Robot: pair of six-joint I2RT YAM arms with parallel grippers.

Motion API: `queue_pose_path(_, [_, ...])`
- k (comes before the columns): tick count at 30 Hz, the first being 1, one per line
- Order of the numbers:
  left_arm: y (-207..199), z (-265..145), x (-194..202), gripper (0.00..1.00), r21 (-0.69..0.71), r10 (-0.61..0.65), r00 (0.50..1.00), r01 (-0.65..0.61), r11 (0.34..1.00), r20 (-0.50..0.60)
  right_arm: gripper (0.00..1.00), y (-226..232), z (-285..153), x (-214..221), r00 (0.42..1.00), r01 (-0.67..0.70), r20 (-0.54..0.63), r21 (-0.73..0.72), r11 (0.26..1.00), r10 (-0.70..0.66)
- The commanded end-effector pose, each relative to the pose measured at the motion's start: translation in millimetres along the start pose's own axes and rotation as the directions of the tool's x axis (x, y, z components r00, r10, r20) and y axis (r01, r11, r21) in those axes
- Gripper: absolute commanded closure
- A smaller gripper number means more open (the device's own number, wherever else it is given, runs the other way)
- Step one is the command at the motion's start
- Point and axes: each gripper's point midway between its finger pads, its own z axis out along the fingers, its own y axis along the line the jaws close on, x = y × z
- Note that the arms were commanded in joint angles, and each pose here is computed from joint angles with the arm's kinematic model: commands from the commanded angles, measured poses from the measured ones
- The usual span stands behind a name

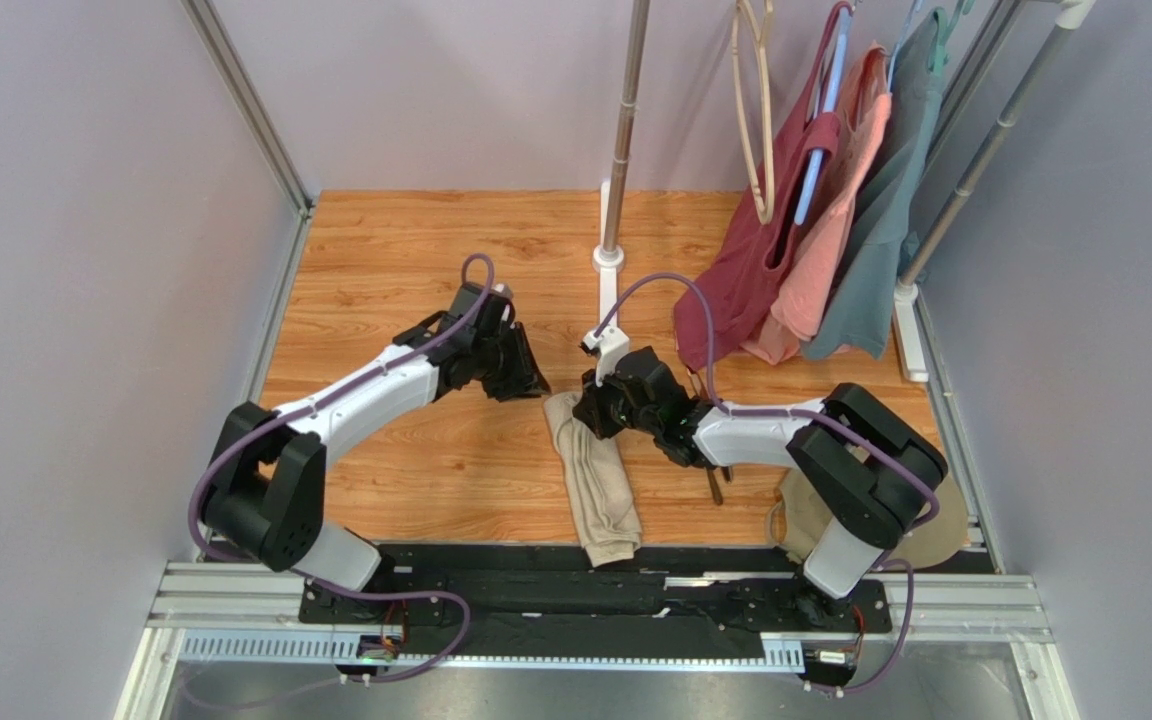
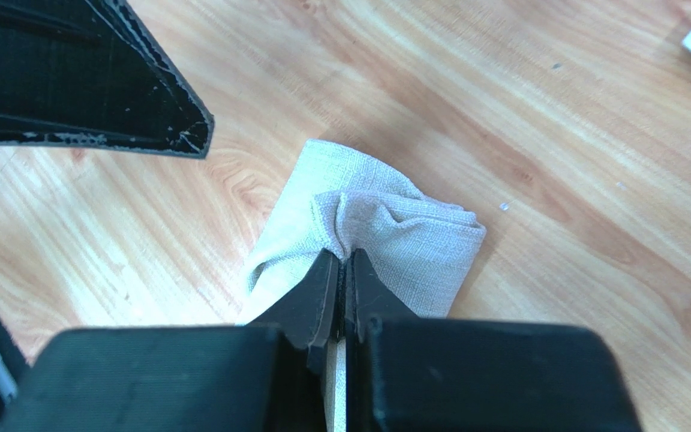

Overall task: Fold the napkin into a case and place the utensils inside
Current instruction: Stuff the top corner of the smaller-rectangle-folded napkin into the folded napkin.

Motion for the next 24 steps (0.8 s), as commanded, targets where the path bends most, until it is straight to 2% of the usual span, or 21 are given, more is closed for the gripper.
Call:
queue_pose_path(1, [2,8,4,0.77,0.031,0.145,0.989,-0.145,0.989,0.0,1.0,15,-10,-14,1.0,0.016,0.016,-0.061,0.998,-0.015])
queue_pose_path(3, [10,14,15,0.83,-0.03,0.221,0.974,-0.222,0.975,-0.044,1.0,17,-12,-13,1.0,0.017,0.005,-0.076,0.997,-0.017])
queue_pose_path(5, [15,12,12,0.85,-0.073,0.316,0.948,-0.317,0.946,-0.03,1.0,16,-13,-14,1.0,0.006,-0.003,-0.08,0.997,-0.006])
queue_pose_path(7, [14,12,19,0.86,-0.067,0.385,0.923,-0.385,0.92,-0.023,1.0,13,-13,-17,1.0,-0.014,-0.003,-0.081,0.997,0.014])
queue_pose_path(9, [-3,11,22,0.82,-0.005,0.423,0.906,-0.423,0.906,0.023,1.0,11,-13,-15,0.999,-0.034,-0.019,-0.084,0.996,0.032])
queue_pose_path(12, [-9,12,28,0.74,0.007,0.431,0.901,-0.432,0.902,0.049,1.0,11,-11,-16,0.998,-0.066,-0.024,-0.101,0.993,0.063])
queue_pose_path(18, [-5,31,40,0.74,-0.034,0.418,0.908,-0.419,0.907,-0.018,1.0,13,-8,-16,0.995,-0.094,-0.042,-0.122,0.988,0.089])
queue_pose_path(24, [7,42,47,0.69,-0.129,0.392,0.915,-0.401,0.907,-0.089,1.0,18,-9,-18,0.992,-0.117,-0.058,-0.148,0.982,0.11])
